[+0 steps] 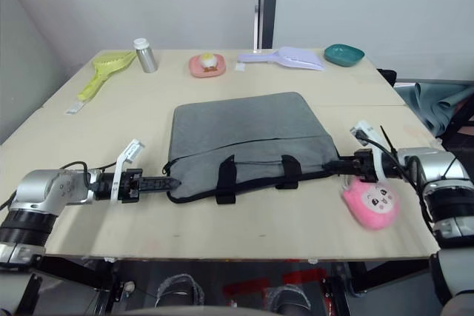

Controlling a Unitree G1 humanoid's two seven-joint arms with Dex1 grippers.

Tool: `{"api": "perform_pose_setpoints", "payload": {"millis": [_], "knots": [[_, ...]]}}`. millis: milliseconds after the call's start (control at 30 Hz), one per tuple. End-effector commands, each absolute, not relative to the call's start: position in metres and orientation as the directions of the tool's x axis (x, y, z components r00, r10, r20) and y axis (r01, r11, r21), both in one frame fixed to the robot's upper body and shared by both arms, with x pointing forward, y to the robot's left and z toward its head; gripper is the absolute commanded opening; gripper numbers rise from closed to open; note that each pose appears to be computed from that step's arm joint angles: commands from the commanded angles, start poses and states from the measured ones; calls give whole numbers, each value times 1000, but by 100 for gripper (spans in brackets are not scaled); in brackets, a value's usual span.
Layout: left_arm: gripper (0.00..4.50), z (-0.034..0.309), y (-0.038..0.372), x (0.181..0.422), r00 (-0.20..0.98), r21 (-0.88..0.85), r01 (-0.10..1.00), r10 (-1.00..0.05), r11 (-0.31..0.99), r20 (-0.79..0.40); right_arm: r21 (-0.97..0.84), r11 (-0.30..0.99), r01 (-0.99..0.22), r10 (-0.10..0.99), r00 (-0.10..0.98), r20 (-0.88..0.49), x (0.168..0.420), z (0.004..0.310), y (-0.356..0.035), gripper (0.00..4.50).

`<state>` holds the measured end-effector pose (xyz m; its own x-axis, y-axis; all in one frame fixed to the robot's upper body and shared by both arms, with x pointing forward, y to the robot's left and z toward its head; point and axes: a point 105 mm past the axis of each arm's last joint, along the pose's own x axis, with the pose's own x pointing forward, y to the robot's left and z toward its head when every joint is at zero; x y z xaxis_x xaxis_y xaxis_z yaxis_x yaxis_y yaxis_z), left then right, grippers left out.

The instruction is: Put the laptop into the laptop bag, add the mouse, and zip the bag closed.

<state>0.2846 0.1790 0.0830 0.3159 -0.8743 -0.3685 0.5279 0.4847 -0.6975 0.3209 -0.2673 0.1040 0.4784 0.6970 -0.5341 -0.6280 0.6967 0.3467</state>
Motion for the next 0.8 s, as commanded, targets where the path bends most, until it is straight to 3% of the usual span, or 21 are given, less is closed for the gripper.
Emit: {"api": "perform_pose_setpoints", "payload": {"millis": [33, 67, 133, 267, 533, 800], "knots": [[153, 85, 181, 287, 323, -661, 547, -857, 515, -401, 337, 653, -678, 736, 466, -491, 323, 117, -256, 34], [119, 83, 183, 289, 335, -655, 541, -850, 528, -407, 336, 648, -684, 741, 462, -487, 322, 117, -255, 5], [51, 84, 186, 290, 346, -657, 537, -848, 529, -401, 327, 642, -694, 744, 460, -484, 322, 119, -252, 0], [51, 96, 201, 295, 392, -628, 556, -838, 544, -379, 299, 613, -731, 758, 438, -484, 319, 124, -241, 0], [51, 126, 273, 300, 512, -505, 568, -760, 650, -401, 276, 422, -864, 853, 275, -443, 300, 128, -174, 0], [51, 116, 325, 291, 568, -464, 483, -669, 743, -479, 309, 133, -942, 926, 7, -378, 255, 127, -91, 0]]}}
